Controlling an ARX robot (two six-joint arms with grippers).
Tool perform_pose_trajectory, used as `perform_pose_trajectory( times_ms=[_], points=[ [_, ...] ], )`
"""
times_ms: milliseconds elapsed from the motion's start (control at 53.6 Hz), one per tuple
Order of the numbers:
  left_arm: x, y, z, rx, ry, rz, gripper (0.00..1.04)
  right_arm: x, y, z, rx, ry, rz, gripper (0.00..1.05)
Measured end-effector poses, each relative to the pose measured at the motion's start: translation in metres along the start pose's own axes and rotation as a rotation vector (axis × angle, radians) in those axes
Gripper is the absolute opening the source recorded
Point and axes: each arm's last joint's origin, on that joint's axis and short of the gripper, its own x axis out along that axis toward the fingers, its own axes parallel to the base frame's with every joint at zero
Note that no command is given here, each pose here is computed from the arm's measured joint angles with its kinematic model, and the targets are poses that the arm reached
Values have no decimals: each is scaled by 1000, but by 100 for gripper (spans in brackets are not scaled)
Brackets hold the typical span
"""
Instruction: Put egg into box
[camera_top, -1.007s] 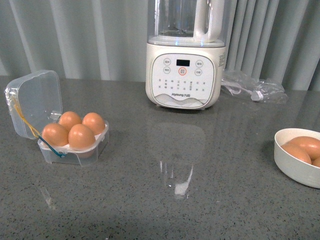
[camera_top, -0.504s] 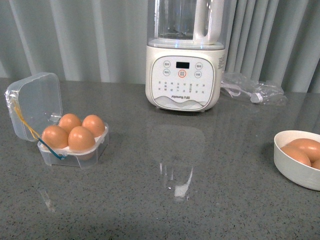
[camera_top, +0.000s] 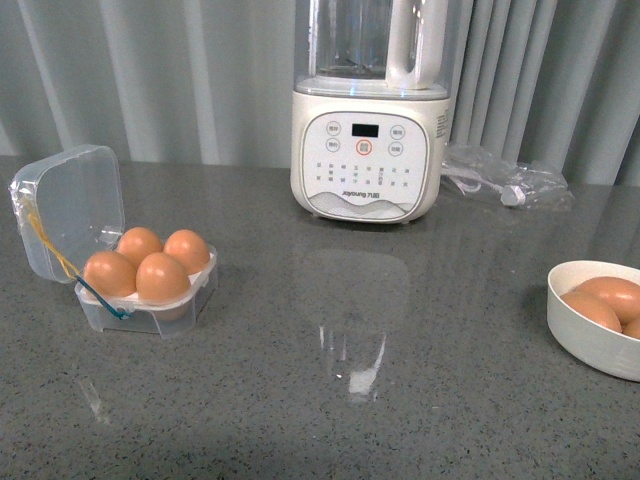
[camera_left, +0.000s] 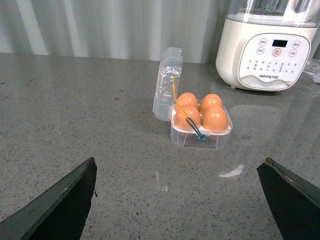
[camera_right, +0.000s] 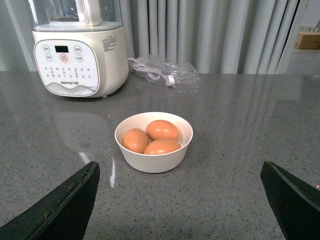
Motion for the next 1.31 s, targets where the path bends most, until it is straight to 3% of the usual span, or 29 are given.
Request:
perform_pose_trajectory(
  times_ms=[653,709,765,802,877,989,1306],
  points=[
    [0,0,0,-6,10,5,98,0,0,0,0,0,0,97],
    [1,0,-4,-57,252,89,98,0,0,0,0,0,0,97],
    [4,-2,-6,-69,389,128,98,0,0,0,0,0,0,97],
    [7,-3,-8,-70,412,127,98,0,0,0,0,0,0,97],
    [14,-5,2,-81,378,109,98,0,0,0,0,1,0,97],
    [37,-8,38,-100,270,79,98,0,0,0,0,0,0,97],
    [130,22,51,-76,280,175,98,0,0,0,0,0,0,97]
  ],
)
